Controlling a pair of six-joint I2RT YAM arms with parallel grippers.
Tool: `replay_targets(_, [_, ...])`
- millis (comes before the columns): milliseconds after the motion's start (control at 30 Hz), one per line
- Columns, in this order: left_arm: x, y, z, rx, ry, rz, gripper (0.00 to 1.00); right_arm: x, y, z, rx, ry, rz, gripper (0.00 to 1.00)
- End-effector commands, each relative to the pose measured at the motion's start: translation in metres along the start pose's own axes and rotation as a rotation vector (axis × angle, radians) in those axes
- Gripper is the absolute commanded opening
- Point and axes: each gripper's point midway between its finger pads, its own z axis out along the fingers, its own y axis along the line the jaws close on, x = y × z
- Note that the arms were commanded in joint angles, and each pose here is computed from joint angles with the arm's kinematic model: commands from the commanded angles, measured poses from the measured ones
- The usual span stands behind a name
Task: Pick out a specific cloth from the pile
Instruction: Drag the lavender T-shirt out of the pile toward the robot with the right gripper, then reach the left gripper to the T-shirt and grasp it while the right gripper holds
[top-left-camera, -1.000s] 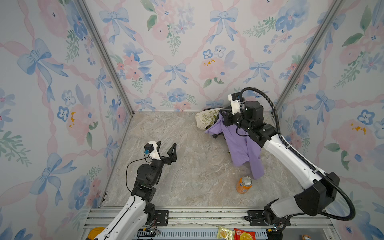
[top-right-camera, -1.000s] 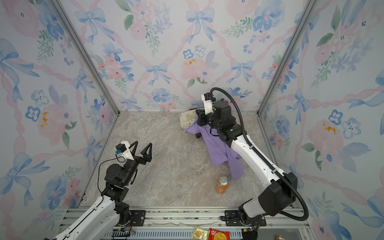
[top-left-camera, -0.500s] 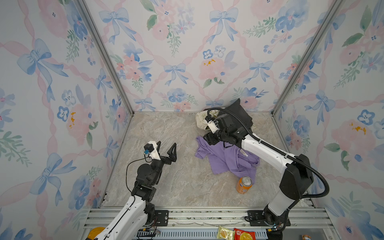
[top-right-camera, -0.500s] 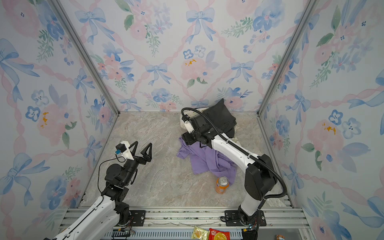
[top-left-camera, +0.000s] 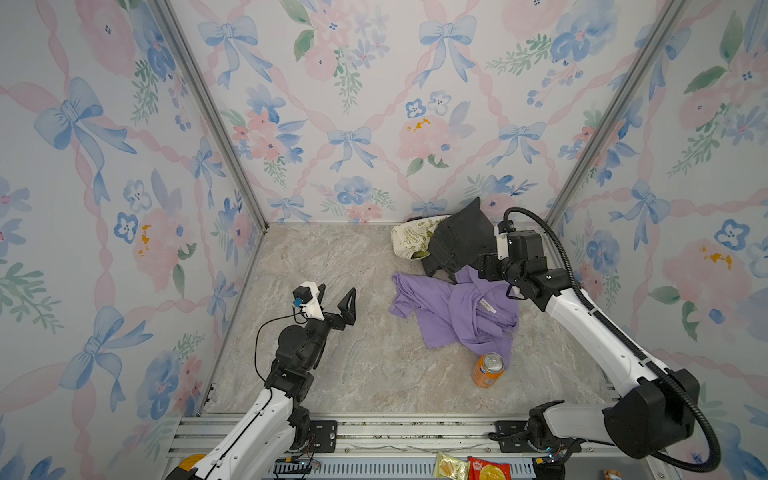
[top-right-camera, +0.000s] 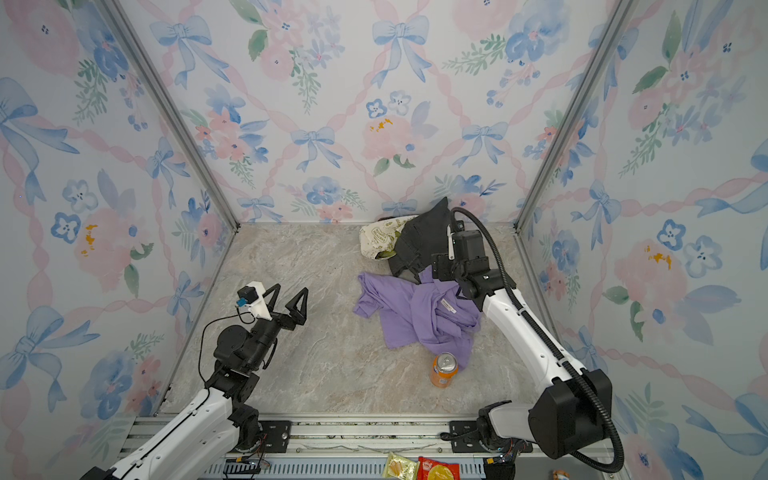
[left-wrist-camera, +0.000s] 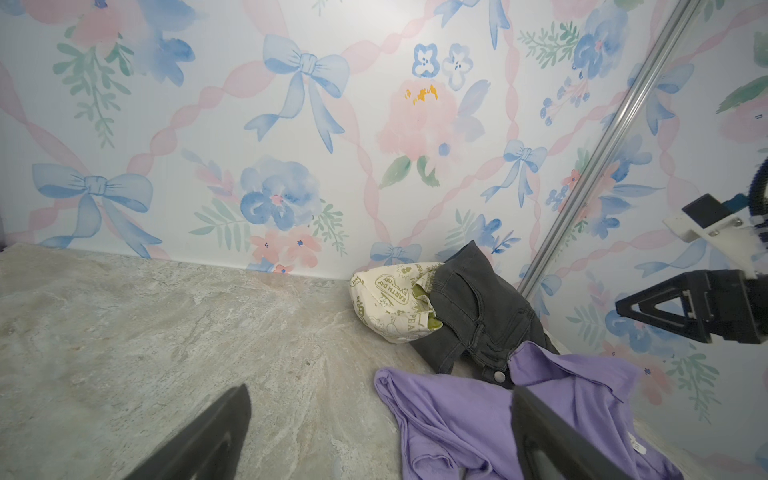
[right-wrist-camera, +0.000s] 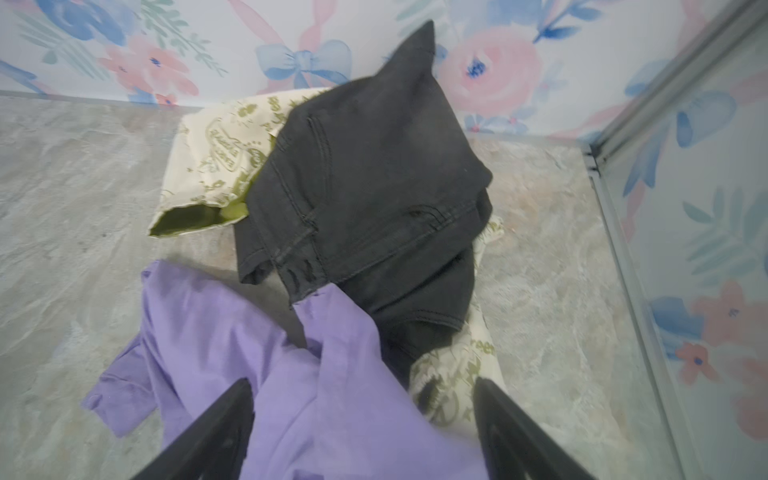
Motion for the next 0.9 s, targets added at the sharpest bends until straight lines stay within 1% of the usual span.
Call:
replay_targets(0, [-0.011,-0.015,0.003,0.056,-0.016,-0.010,0.98,0.030,-0.012,0.010,0.038,0.081,0.083,0.85])
replay_targets(67, [-0.013,-0.019,0.004,0.069,-0.017,-0.006,0.98,0.044,-0.012,0.021,0.033,0.129,0.102,0.84])
replay_targets(167, [-0.014,-0.024,0.004,0.085,-0.019,-0.001,0.98,0.058,-0.009,0.037,0.019,0.183,0.129,0.78])
replay_targets(200, [-0.014,-0.026,0.004,0.090,-0.020,0.000,0.98,0.061,-0.008,0.041,0.017,0.198,0.138,0.74])
replay_targets(233, [-0.015,-0.026,0.003,0.093,-0.021,0.000,0.98,0.063,-0.007,0.044,0.016,0.208,0.144,0.70])
replay_targets(300, [-0.015,-0.029,0.003,0.102,-0.022,0.002,0.98,0.066,-0.006,0.049,0.012,0.217,0.159,0.55])
replay_targets(400, [-0.015,-0.033,0.003,0.120,-0.019,0.004,0.98,0.064,-0.004,0.050,0.005,0.204,0.177,0.38])
replay_targets(433, [-0.014,-0.035,0.003,0.127,-0.016,0.006,0.98,0.063,-0.005,0.050,0.005,0.201,0.178,0.33])
replay_targets(533, [-0.014,-0.043,0.004,0.159,-0.006,0.016,0.98,0.057,-0.005,0.047,0.003,0.183,0.181,0.15])
replay_targets(667, [-0.009,-0.059,0.006,0.219,0.019,0.042,0.98,0.036,0.003,0.034,-0.053,0.107,0.185,0.00])
replay_targets(767, [-0.005,-0.073,0.007,0.270,0.039,0.063,0.98,0.009,0.015,0.015,-0.125,0.007,0.183,0.00])
replay_targets(867, [-0.001,-0.087,0.009,0.316,0.059,0.080,0.98,-0.020,0.036,-0.009,-0.218,-0.094,0.149,0.00])
